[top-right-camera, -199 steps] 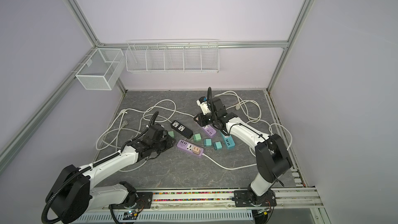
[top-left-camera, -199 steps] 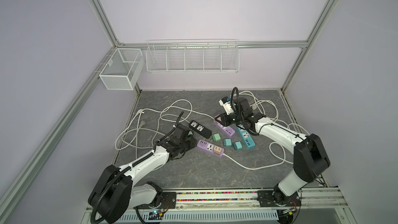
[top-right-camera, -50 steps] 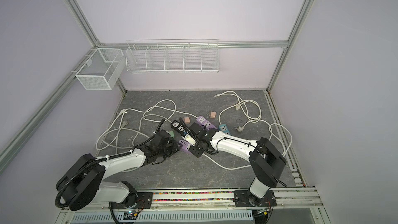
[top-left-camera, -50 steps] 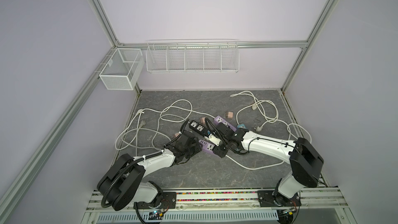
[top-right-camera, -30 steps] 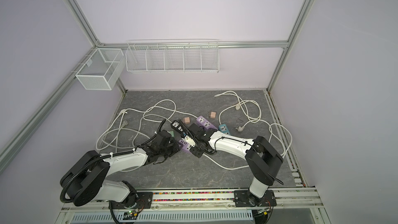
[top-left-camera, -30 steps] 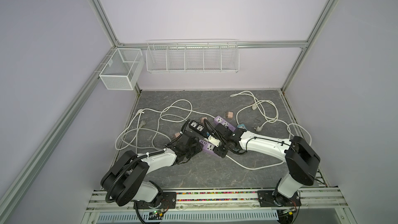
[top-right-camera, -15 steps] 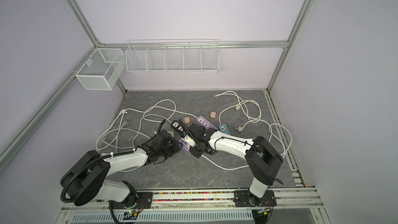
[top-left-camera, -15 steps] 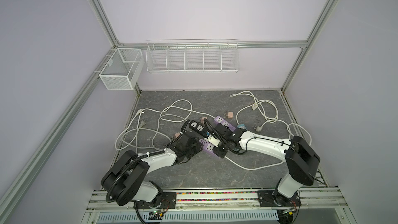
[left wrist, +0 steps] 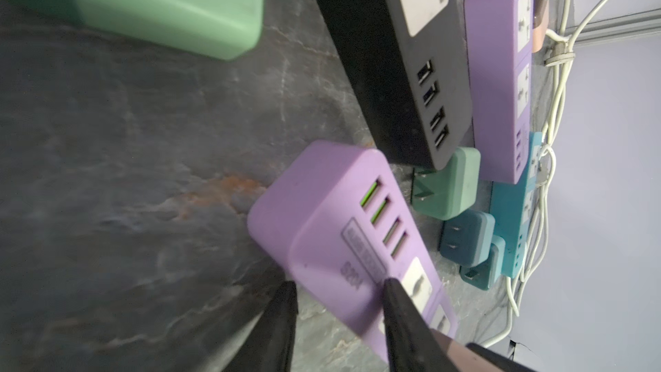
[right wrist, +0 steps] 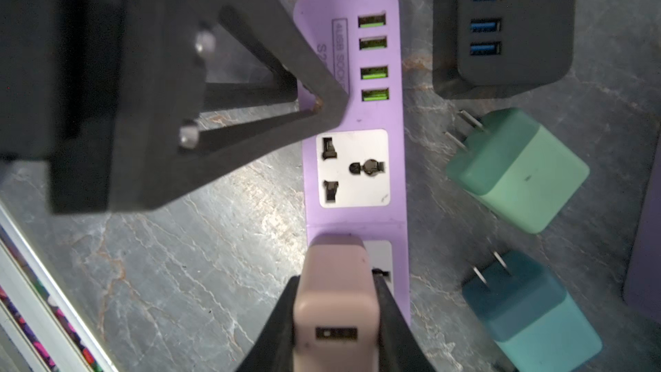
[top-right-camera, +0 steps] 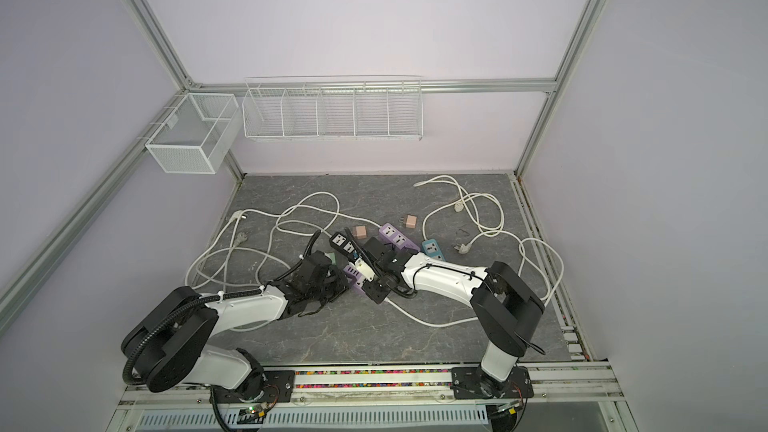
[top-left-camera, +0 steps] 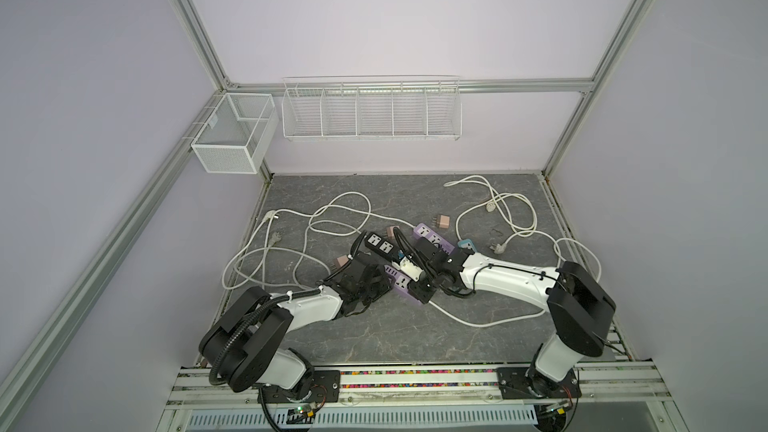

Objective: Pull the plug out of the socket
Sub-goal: 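Close the right gripper on the pink adapter while the left holds the S204 strip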

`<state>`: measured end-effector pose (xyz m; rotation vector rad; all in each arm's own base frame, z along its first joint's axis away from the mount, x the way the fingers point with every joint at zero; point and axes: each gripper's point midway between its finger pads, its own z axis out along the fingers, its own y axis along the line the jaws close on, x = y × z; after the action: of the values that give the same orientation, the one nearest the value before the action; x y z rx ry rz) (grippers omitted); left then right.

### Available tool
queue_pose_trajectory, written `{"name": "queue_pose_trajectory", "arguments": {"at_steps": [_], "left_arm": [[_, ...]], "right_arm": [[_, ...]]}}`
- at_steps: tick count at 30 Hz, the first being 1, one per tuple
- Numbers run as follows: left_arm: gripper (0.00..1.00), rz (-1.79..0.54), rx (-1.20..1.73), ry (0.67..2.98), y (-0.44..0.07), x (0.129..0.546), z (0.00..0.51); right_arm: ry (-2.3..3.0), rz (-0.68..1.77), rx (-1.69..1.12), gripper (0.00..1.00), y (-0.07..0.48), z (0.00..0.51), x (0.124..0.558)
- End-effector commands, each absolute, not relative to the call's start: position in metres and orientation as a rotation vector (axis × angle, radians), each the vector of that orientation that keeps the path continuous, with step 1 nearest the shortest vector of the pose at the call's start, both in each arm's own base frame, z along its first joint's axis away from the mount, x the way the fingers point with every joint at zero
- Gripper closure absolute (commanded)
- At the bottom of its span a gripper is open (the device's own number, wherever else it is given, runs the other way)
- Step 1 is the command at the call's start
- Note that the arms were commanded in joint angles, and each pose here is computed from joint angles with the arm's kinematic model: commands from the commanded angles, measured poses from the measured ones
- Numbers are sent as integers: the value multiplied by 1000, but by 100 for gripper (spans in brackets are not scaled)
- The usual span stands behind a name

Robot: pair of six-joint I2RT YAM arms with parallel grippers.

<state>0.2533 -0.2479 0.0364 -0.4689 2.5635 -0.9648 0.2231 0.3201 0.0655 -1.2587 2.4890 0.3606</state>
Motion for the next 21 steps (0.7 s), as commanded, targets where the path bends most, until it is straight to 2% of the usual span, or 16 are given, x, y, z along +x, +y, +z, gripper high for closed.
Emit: {"name": "queue_pose_trajectory", "arguments": {"at_steps": [1, 3, 9, 21], "left_arm": [[60, -983, -481, 2608, -251, 246, 23], [60, -964, -493, 2621, -250, 245, 19], [64, -713, -594, 2718, -218, 232, -11], [70, -605, -669, 2766, -202, 219, -36]], "right_arm": [[2501, 377, -1312, 74, 328, 54, 215], [2503, 379, -1306, 74, 329, 54, 215], [2497, 395, -1281, 75, 332, 58, 218], [2477, 348, -1273, 75, 323, 65, 228]]}}
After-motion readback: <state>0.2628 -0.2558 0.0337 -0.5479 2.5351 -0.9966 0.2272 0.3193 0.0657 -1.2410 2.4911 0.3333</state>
